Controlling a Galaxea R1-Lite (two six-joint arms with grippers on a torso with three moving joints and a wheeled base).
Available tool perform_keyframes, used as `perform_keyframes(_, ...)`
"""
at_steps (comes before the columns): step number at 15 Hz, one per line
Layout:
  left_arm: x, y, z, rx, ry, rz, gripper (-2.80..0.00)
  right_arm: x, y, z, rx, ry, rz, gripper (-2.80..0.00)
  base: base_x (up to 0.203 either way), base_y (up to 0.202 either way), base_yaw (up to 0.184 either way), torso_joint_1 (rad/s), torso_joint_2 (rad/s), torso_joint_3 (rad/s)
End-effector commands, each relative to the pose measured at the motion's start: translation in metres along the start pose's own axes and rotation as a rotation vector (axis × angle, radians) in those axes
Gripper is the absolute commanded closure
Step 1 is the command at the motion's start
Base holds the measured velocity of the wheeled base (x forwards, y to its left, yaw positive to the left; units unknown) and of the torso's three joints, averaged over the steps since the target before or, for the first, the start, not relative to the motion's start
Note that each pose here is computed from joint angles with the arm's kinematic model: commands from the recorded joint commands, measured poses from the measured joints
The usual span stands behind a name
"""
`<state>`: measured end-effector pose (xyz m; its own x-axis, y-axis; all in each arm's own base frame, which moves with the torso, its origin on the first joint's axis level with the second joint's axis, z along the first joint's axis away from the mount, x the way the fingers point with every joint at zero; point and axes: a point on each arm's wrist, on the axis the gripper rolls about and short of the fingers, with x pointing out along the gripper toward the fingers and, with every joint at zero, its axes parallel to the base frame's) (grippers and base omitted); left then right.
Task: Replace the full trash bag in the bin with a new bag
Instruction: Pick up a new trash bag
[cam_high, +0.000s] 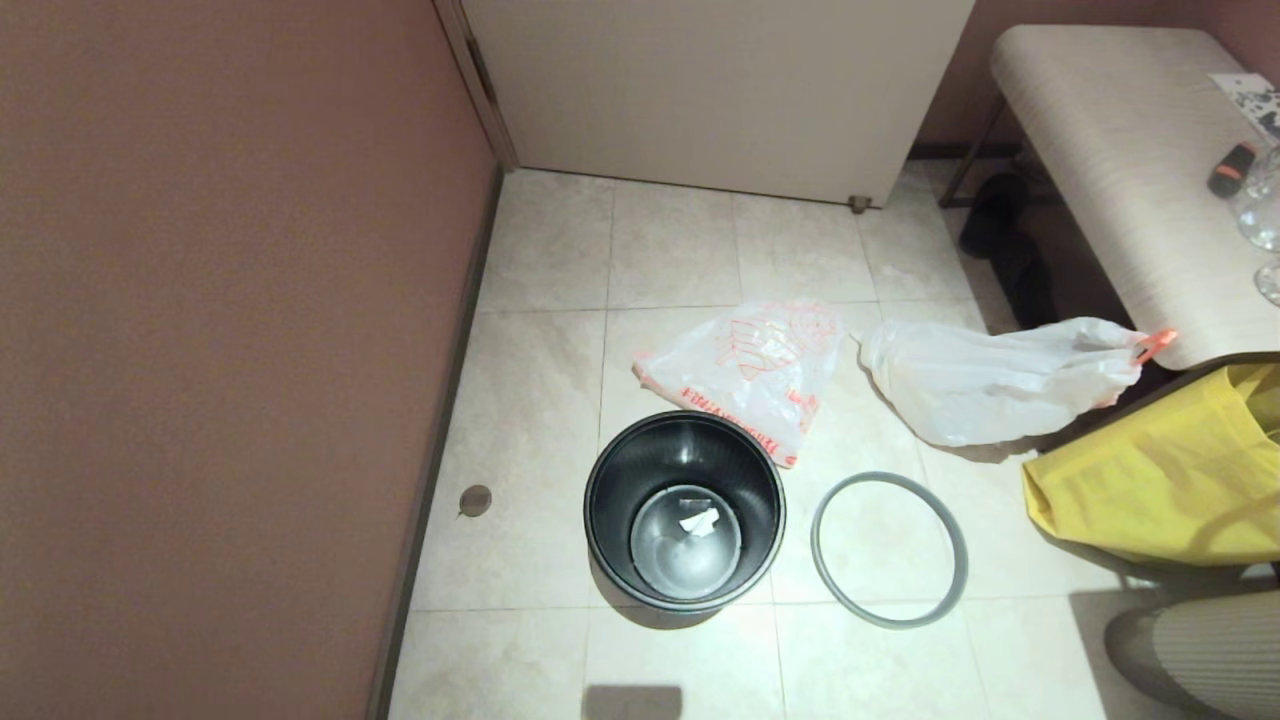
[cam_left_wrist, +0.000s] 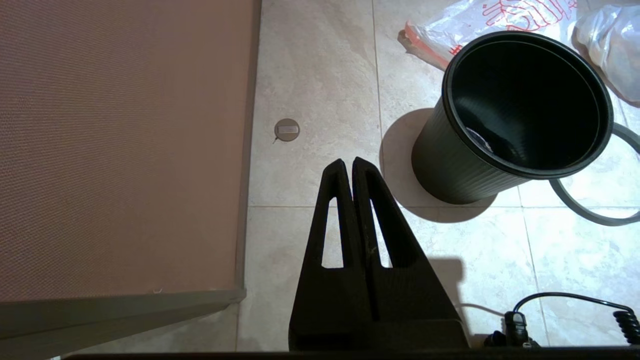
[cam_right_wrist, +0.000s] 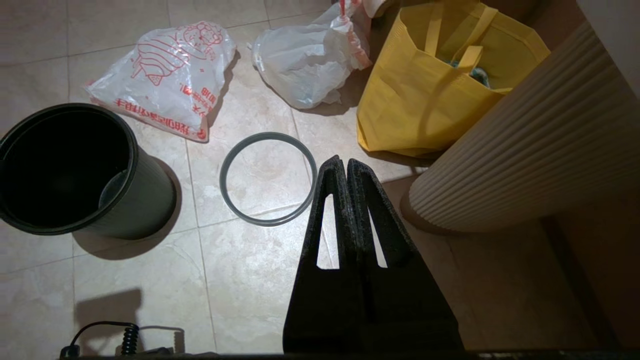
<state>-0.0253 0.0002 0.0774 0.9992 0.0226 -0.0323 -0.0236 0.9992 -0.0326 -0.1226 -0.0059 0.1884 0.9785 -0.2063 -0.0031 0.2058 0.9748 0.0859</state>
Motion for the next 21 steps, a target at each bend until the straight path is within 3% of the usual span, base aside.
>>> perform_keyframes(1, 0.000, 0.000, 0.000, -0.001, 0.001, 0.002, 0.00, 0.008, 0.003, 0.006, -0.009, 0.048, 0.018, 0.00, 0.000, 0.000, 0.000, 0.000, 0.00, 0.000)
perform_keyframes(10, 0.000, 0.000, 0.000, 0.004, 0.003, 0.001, 0.00, 0.017, 0.005, 0.004, -0.017, 0.102, 0.049, 0.00, 0.000, 0.000, 0.000, 0.000, 0.00, 0.000)
perform_keyframes(16, 0.000, 0.000, 0.000, 0.003, 0.003, 0.001, 0.00, 0.017, 0.005, 0.006, -0.017, 0.099, 0.056, 0.00, 0.184, 0.000, -0.001, 0.002, 0.00, 0.003)
perform_keyframes(21, 0.000, 0.000, 0.000, 0.003, 0.001, 0.000, 0.00, 0.037, 0.012, 0.019, -0.052, 0.226, 0.020, 0.00, 0.059, 0.000, -0.001, 0.003, 0.00, 0.001)
